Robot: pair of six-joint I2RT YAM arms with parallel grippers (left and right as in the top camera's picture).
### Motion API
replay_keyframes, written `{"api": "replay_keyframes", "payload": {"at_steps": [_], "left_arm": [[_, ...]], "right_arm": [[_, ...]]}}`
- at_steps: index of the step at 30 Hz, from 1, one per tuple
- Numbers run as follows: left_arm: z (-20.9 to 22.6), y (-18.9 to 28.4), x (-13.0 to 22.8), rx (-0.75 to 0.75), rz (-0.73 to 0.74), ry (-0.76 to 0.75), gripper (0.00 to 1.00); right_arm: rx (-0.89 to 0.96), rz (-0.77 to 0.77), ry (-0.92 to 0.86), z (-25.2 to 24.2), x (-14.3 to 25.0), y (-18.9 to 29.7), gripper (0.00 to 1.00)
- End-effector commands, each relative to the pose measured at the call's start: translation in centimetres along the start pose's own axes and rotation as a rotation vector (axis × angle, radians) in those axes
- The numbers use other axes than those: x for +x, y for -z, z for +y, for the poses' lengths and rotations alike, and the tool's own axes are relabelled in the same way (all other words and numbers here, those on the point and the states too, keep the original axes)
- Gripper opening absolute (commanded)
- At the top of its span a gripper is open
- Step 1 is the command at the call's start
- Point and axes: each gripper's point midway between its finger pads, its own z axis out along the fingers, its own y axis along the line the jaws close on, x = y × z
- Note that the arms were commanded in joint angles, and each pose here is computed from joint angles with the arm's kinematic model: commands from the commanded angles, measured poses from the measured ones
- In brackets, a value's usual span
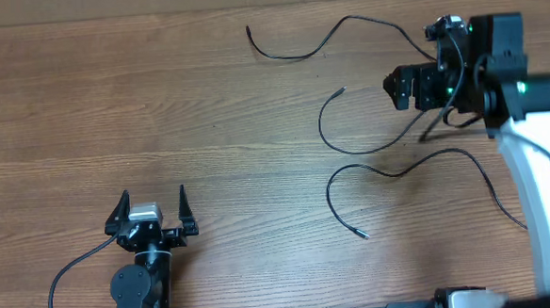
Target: Untangle cables
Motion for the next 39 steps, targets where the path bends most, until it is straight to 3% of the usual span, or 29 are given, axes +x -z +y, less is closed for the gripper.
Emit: {"api": "replay_keyframes", "payload": {"at_steps": [1, 9, 24, 35, 39], "left_arm": [[0.3, 0.0, -0.1, -0.012, -0.008, 0.003, 1.0], [0.3, 0.0, -0.1, -0.012, -0.008, 0.003, 1.0], [0.3, 0.0, -0.1, -0.012, -0.008, 0.003, 0.99], [0.3, 0.0, -0.1, -0.012, -0.008, 0.003, 1.0], [0.3, 0.0, -0.1, -0.012, -0.008, 0.003, 1.0]], "right_arm": [[-0.046, -0.079, 0.012, 1.4, 0.9, 1.4, 1.0], [-0.063, -0.311, -0.06, 1.7, 5.6, 1.6, 1.0], [-0.157, -0.751, -0.014, 2.5, 12.9, 1.9, 1.0], [-0.088, -0.696, -0.07, 1.3, 16.9, 1.5, 1.0], [-0.079, -0.801, -0.013, 1.7, 15.7, 3.6, 1.0]]}}
